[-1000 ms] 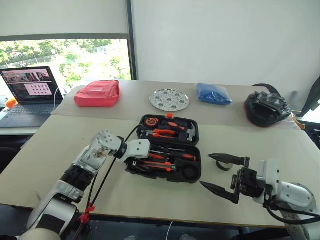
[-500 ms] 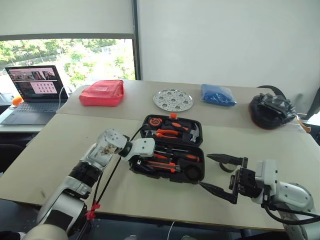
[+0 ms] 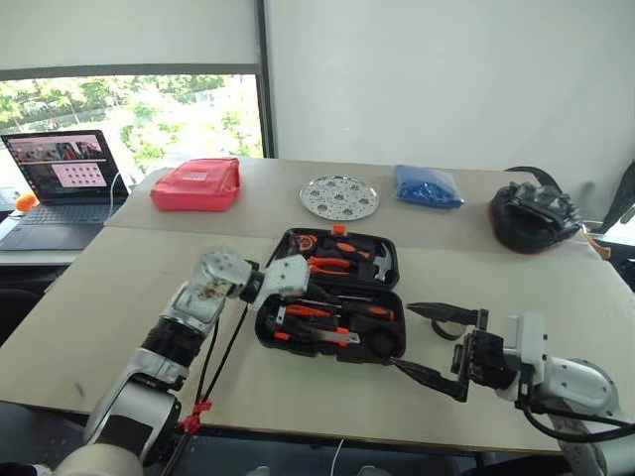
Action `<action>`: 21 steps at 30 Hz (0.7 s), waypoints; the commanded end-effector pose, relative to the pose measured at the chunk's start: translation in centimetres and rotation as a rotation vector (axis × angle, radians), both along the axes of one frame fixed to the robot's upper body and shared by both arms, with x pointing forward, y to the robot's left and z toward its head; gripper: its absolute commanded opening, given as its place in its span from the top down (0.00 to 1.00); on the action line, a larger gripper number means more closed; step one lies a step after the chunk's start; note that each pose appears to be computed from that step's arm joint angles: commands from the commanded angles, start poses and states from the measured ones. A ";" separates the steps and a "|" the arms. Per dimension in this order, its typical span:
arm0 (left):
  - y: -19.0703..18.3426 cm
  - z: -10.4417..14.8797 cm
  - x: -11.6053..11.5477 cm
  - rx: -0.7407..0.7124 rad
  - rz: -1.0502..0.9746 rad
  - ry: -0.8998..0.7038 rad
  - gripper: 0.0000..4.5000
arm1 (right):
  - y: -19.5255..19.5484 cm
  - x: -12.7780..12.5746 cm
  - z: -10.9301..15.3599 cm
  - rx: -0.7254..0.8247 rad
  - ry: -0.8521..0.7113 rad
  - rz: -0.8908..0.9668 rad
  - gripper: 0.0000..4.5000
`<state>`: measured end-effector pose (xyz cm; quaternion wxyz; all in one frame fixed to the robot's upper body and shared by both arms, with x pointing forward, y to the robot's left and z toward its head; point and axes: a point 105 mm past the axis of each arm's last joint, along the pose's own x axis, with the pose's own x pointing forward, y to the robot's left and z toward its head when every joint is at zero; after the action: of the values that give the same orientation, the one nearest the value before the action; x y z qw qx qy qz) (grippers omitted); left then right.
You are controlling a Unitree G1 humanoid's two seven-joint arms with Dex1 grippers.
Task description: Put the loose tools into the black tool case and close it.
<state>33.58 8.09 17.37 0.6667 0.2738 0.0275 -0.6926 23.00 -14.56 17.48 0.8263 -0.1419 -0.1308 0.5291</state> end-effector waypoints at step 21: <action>2.1 -5.1 -0.3 0.118 0.055 -0.042 0.99 | 0.3 0.4 0.6 0.010 -0.014 -0.007 0.00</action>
<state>33.30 10.06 12.60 0.6748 0.3123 0.0546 -0.6665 23.54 -14.39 17.47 0.8295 -0.1365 -0.1288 0.5260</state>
